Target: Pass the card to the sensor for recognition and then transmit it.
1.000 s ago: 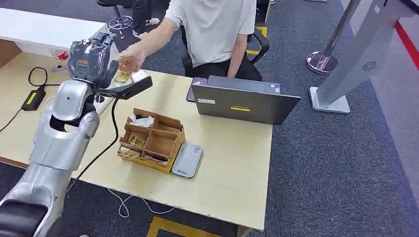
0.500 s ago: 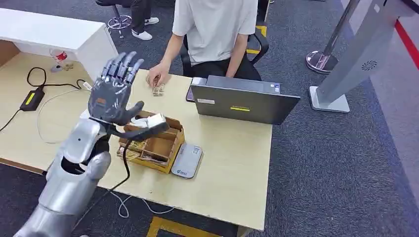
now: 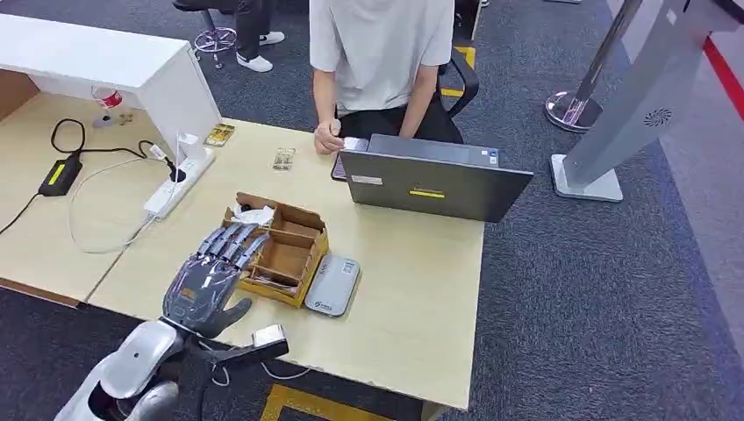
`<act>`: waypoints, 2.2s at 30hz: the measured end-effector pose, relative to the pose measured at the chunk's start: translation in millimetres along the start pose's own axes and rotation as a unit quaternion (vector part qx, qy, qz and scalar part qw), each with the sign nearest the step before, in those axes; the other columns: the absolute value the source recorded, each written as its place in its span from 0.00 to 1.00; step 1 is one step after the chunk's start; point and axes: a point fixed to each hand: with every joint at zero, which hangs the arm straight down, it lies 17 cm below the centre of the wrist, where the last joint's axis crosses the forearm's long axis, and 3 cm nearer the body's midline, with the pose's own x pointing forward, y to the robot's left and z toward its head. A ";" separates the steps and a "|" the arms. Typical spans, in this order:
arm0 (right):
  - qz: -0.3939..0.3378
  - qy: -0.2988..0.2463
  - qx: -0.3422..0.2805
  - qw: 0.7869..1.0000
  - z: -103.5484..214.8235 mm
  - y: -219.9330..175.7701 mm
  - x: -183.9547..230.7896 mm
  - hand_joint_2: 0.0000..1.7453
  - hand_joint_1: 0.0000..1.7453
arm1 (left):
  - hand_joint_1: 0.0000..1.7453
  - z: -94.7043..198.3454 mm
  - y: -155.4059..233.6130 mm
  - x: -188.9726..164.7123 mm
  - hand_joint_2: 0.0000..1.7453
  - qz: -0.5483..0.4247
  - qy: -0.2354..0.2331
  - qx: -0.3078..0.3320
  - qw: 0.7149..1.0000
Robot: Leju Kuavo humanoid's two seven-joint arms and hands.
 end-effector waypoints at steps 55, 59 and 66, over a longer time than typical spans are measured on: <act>0.044 0.000 0.010 0.999 0.0 4.1 0.1 0.00 0.00 | 0.00 -34.2 -54.6 -11.1 1.00 0.008 0.053 -0.049 0.997; 0.045 0.000 0.010 0.999 0.0 4.2 0.1 0.00 0.00 | 0.00 -34.6 -57.8 -6.9 1.00 0.012 0.052 -0.052 0.997; 0.046 0.001 0.010 0.999 0.0 4.2 -0.2 0.00 0.00 | 0.00 -34.3 -60.9 -5.9 1.00 0.016 0.053 -0.054 0.997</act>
